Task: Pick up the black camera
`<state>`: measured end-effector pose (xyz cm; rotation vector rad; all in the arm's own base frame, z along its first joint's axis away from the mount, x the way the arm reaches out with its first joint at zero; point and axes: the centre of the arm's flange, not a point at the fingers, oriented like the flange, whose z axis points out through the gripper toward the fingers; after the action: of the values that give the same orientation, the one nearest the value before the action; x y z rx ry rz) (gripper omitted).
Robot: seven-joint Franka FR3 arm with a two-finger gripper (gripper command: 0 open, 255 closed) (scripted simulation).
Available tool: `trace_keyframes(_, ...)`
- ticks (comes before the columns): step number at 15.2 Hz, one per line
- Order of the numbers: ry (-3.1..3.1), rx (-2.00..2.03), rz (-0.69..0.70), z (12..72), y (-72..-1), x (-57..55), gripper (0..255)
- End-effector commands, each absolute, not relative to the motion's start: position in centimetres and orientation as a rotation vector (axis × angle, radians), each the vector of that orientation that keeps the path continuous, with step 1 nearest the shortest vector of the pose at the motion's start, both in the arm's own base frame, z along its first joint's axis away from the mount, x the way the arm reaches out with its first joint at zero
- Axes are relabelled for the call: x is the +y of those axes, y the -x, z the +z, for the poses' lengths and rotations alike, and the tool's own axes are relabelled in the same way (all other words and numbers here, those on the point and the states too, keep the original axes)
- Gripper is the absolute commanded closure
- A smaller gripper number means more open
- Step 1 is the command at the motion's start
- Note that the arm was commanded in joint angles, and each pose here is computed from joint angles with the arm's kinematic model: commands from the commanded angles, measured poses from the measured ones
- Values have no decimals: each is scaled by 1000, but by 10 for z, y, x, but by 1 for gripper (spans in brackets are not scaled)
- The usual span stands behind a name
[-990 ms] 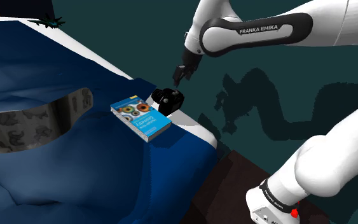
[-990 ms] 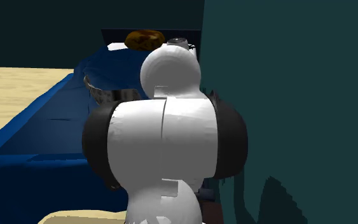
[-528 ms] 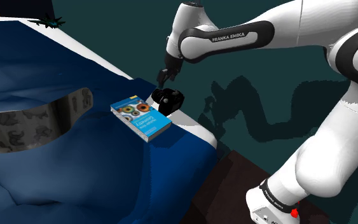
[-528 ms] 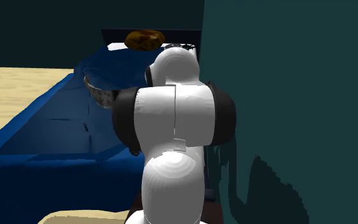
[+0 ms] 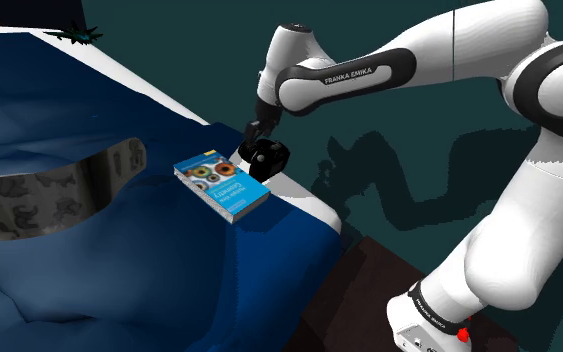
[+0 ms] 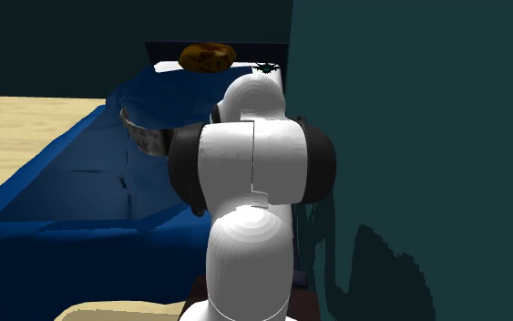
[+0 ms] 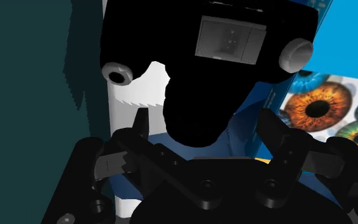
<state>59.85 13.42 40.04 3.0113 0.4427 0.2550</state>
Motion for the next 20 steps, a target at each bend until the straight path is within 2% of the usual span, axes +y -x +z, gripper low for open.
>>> trace_keyframes(1,-3011,443,256,398,-599,134,255)
trace_keyframes(10,-3011,443,256,399,-598,135,255)
trace_keyframes(20,-3011,443,256,452,-598,135,255)
